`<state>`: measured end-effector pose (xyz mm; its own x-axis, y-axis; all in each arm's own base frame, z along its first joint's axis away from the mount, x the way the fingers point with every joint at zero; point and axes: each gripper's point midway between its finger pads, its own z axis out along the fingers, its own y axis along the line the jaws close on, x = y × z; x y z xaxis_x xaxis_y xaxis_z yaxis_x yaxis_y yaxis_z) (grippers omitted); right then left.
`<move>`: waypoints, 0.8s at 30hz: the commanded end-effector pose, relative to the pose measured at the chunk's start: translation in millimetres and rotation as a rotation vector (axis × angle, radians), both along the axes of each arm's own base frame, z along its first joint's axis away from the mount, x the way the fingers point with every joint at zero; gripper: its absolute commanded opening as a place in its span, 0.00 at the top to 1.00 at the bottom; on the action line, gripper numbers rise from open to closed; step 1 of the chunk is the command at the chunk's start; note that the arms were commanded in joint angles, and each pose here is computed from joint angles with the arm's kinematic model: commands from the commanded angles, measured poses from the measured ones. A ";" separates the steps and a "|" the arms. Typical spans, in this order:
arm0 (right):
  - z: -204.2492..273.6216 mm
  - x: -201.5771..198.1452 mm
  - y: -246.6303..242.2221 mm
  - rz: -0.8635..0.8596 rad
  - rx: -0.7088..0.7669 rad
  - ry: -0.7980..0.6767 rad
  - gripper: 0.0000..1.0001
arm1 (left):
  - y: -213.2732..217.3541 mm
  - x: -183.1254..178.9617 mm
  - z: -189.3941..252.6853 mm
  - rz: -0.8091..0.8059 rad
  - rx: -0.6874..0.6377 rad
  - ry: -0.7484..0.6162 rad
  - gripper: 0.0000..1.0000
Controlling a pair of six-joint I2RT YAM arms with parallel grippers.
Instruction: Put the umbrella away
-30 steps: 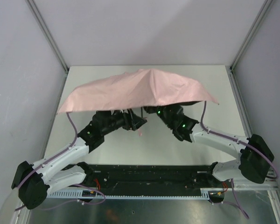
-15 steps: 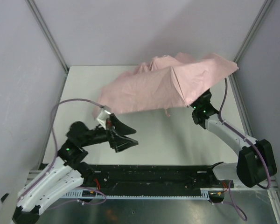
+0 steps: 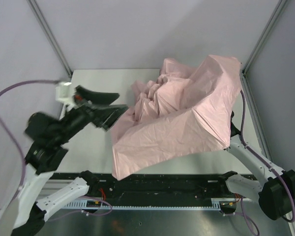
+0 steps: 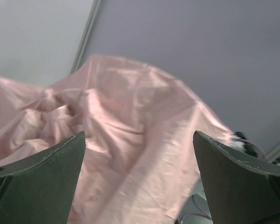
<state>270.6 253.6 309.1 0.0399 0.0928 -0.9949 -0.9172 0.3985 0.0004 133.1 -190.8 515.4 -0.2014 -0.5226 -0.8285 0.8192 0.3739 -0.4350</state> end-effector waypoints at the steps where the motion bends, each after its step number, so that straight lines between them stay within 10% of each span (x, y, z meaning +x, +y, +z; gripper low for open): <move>1: 32.0 -27.8 4.0 0.081 0.056 -0.123 1.00 | -32.7 61.2 -68.6 0.042 0.170 0.203 0.01; 20: 16.8 -57.2 32.3 0.187 0.022 -0.097 1.00 | -108.5 90.2 -130.3 -0.262 0.139 0.262 0.01; 24: 10.6 -60.5 33.1 0.202 0.007 -0.073 1.00 | -112.6 96.9 -130.8 -0.266 0.141 0.256 0.35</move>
